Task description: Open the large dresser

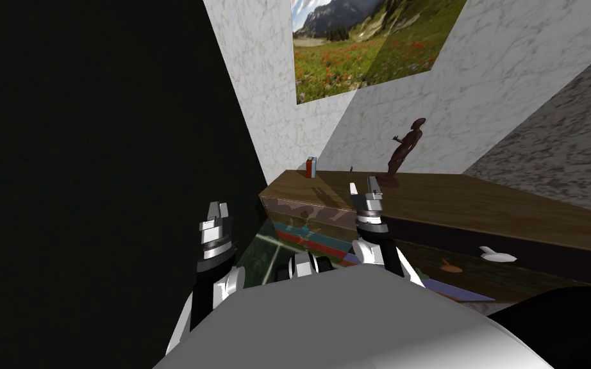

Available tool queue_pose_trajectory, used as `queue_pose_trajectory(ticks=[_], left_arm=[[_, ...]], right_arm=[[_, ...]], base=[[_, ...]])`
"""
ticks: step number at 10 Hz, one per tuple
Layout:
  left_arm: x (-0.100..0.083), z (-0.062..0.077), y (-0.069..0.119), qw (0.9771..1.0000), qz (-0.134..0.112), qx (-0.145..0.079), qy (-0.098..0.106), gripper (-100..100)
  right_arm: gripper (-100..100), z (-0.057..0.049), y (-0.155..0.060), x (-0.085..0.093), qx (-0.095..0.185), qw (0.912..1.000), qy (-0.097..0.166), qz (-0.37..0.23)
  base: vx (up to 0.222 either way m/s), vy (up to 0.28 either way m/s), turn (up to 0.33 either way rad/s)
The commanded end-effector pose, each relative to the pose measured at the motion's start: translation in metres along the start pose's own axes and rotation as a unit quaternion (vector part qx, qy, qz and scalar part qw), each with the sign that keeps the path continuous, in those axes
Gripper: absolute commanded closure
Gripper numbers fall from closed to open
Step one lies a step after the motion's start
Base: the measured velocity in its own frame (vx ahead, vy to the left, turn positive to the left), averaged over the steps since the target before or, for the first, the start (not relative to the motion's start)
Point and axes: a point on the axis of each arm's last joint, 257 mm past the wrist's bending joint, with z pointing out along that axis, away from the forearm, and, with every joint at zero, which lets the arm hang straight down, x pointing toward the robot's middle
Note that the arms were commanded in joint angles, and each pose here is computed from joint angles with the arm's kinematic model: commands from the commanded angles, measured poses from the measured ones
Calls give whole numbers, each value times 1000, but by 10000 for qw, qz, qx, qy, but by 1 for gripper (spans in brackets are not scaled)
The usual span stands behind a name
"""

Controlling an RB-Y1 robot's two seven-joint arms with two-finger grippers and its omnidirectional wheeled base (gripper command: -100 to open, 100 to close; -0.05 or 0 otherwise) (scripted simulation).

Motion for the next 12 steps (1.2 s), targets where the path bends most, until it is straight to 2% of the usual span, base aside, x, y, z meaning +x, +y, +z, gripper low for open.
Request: queue_pose_trajectory(ticks=[1,3,4,6,7,9,10,11,12], left_arm=[[0,0,0,10000,0,0,0,0],[0,0,0,10000,-1,0,0,0],[0,0,0,10000,-1,0,0,0],[0,0,0,10000,0,0,0,0],[0,0,0,10000,0,0,0,0],[0,0,0,10000,0,0,0,0],[0,0,0,10000,-1,0,0,0],[0,0,0,10000,0,-1,0,0],[0,0,0,10000,0,0,0,0]], right_arm=[[-100,-7,-28,17,423,9975,462,-327],[-100,-13,-59,30,818,9912,799,-667],[-100,-13,-61,29,865,9908,794,-671],[-100,-24,-96,41,1287,9795,1118,-1074],[-100,-25,-101,40,1386,9781,1108,-1089],[-100,-40,-139,49,1850,9604,1417,-1531],[-100,-42,-144,47,1957,9574,1419,-1579],[-100,-52,-163,51,2178,9453,1588,-1837],[-100,-53,-167,49,2251,9436,1576,-1849]], base=[[-65,20,149],[-85,29,205],[-52,14,78],[-65,21,224],[-59,29,94],[-78,33,281],[-70,37,75],[-76,31,168],[-55,27,117]])
